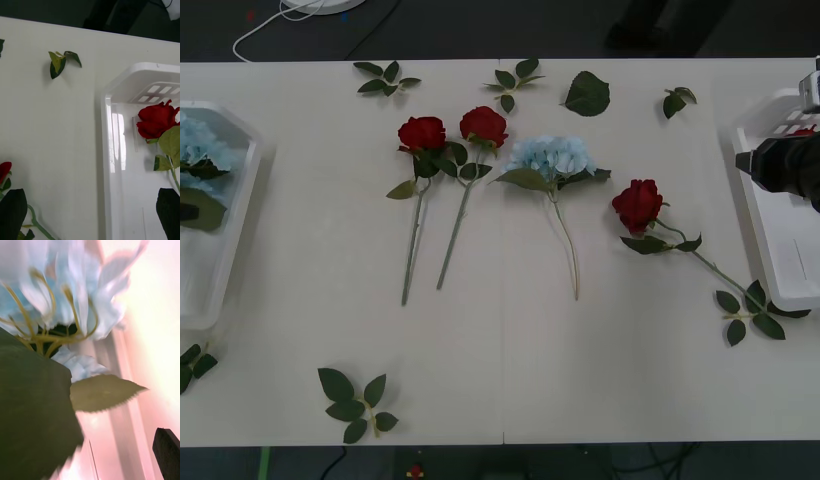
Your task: Place the red flowers into the right box and the blue flowers into the left box. If a person shows an open palm, hand one flower to the person first, then continue sorting.
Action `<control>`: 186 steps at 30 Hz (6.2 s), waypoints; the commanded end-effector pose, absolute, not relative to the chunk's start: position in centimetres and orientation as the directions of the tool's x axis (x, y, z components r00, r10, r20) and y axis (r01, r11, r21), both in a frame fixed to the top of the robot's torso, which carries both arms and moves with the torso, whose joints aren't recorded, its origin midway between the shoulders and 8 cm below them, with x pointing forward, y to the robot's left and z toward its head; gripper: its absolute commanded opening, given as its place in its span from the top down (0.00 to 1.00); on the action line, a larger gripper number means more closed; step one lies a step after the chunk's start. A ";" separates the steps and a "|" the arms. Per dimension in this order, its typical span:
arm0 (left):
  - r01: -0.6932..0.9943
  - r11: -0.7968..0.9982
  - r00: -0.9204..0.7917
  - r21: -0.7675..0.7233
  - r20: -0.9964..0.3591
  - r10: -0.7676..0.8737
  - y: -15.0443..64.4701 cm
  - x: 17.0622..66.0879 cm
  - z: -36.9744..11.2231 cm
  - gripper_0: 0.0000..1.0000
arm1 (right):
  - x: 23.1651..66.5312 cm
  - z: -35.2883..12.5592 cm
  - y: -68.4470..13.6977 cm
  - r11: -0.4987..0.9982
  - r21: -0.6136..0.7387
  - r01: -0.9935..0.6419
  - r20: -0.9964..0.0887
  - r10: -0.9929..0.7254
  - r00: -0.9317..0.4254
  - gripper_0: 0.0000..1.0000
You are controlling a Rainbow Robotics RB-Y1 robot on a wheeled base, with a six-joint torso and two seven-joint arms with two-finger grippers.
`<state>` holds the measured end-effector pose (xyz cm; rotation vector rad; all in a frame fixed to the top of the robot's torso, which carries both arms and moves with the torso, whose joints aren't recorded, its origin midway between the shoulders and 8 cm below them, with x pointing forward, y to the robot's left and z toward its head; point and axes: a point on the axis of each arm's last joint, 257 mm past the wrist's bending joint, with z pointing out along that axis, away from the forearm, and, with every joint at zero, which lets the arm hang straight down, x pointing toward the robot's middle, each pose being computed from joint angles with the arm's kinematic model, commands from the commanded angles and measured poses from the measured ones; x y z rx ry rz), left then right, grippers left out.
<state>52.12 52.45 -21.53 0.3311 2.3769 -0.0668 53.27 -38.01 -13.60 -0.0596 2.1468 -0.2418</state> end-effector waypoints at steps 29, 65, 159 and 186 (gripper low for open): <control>-0.123 0.971 -0.809 -0.205 -0.546 -0.218 32.7 49.1 -6.1 0.00 | 50.4 -28.4 -29.4 0.750 -0.355 -0.558 -0.478 -0.659 -0.581 0.00; -0.220 0.971 -0.788 -0.096 -0.569 -0.235 15.3 61.4 -23.4 0.00 | 57.2 -31.3 -24.0 0.789 -0.322 -0.524 -0.561 -0.605 -0.565 1.00; 0.153 0.980 -0.611 -0.127 -0.791 -0.007 21.5 59.7 -3.5 1.00 | 58.1 -6.4 -58.1 0.886 -0.391 0.250 -0.713 -0.120 -0.690 0.00; 0.717 0.554 -0.278 -0.423 -0.902 -0.330 1.9 53.0 6.7 1.00 | 57.3 -5.5 -25.3 0.975 -0.040 -0.220 -0.810 -0.160 -0.564 0.00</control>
